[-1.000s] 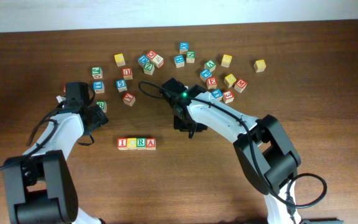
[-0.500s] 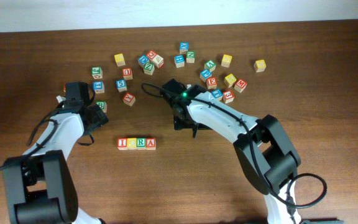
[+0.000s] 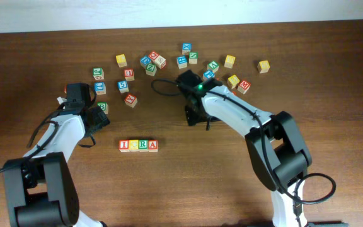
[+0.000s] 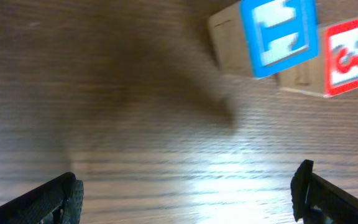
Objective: Spell out ICRA
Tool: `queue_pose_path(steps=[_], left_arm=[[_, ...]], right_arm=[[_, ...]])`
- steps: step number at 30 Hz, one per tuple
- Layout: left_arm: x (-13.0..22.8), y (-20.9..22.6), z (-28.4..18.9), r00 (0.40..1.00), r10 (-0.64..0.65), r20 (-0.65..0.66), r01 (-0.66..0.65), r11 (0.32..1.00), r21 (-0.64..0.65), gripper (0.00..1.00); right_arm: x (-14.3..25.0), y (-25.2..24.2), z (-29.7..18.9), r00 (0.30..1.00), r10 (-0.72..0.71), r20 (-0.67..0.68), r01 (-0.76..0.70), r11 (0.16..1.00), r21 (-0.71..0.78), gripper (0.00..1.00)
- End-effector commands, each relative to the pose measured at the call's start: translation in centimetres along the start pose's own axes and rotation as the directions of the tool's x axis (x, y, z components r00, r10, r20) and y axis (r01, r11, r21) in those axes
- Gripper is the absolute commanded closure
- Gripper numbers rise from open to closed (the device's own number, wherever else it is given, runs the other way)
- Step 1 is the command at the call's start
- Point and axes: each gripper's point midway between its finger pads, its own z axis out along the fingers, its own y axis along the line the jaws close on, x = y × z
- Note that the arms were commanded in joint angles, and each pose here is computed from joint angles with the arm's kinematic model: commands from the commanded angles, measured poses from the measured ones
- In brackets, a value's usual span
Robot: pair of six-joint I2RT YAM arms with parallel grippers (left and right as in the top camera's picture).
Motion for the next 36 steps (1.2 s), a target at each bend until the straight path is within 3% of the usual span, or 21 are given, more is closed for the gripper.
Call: queue_pose_path(steps=[1,36], left_arm=[[-0.2,-0.1,0.1,1.0,-0.004,0.0,0.004,1.0,0.0,0.01],[-0.2,-0.1,0.1,1.0,-0.004,0.0,0.004,1.0,0.0,0.01]], right_arm=[[-0.8,-2.3,-0.5,1.0,0.015,0.018,-0.015,1.0,0.023,0.02],[-1.2,-3.6,-0.1,0.999,0.049,0.011,-0.049,0.998,0.029,0.02]])
